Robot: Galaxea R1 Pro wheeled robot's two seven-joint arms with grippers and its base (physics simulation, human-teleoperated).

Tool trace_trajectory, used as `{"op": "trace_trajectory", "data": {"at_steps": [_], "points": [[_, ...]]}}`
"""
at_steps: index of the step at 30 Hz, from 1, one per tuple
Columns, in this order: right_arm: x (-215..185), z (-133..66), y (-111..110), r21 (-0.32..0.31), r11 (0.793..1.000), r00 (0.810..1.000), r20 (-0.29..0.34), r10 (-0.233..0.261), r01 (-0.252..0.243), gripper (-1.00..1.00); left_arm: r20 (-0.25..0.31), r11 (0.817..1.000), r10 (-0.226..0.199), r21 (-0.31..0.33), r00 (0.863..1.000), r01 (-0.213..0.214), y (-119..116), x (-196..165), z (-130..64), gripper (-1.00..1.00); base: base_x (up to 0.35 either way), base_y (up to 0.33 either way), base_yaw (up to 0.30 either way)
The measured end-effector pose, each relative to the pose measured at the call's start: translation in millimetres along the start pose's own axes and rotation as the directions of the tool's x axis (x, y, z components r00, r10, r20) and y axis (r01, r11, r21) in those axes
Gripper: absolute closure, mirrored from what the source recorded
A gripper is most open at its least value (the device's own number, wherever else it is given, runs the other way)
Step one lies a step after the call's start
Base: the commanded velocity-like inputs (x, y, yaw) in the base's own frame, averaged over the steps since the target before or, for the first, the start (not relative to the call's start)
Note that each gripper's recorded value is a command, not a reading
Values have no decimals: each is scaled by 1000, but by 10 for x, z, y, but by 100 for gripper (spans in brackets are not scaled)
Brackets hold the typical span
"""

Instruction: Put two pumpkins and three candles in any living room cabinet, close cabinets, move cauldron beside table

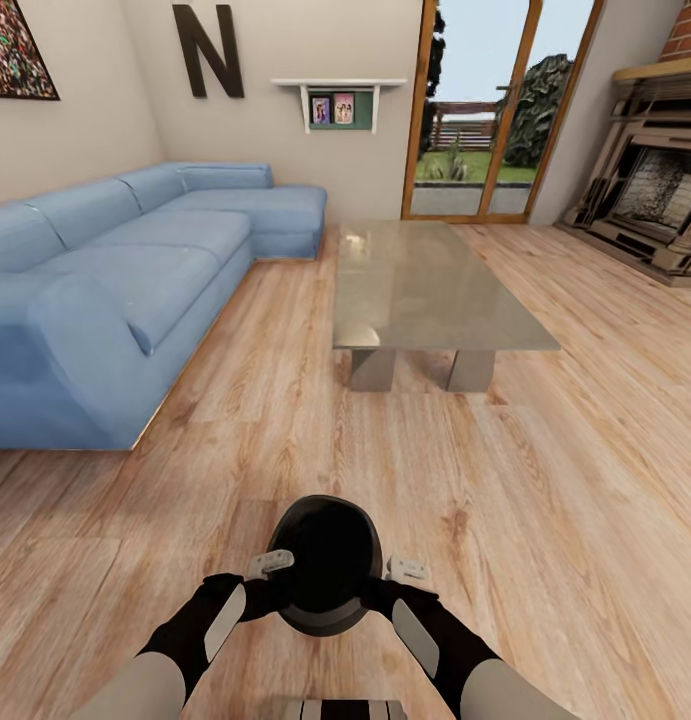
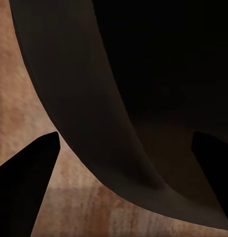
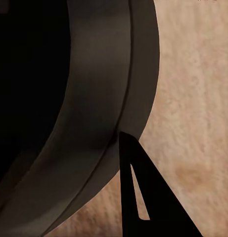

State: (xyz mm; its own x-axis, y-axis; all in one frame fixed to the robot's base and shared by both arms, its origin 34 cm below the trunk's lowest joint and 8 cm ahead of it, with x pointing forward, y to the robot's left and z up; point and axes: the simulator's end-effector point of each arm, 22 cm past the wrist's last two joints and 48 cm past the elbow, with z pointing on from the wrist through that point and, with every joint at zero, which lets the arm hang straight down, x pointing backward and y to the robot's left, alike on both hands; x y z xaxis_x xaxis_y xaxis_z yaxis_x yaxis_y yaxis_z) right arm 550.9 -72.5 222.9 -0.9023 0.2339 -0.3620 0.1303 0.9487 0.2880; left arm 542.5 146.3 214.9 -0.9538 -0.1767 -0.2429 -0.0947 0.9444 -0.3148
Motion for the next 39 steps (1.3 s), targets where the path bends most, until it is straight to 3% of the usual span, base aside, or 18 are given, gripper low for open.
{"op": "trace_trajectory", "data": {"at_steps": [9, 39], "points": [[-19, -14, 7, -1, 1000, 1000, 3, -2, 2, 100, 4, 1000, 3, 1, 1000, -3, -8, -17, -15, 100, 0, 0, 0], [-459, -383, 199, -24, 999, 994, 104, -23, 25, 100, 104, 999, 31, 18, 994, -33, -202, -413, -425, 100, 0, 0, 0]]}}
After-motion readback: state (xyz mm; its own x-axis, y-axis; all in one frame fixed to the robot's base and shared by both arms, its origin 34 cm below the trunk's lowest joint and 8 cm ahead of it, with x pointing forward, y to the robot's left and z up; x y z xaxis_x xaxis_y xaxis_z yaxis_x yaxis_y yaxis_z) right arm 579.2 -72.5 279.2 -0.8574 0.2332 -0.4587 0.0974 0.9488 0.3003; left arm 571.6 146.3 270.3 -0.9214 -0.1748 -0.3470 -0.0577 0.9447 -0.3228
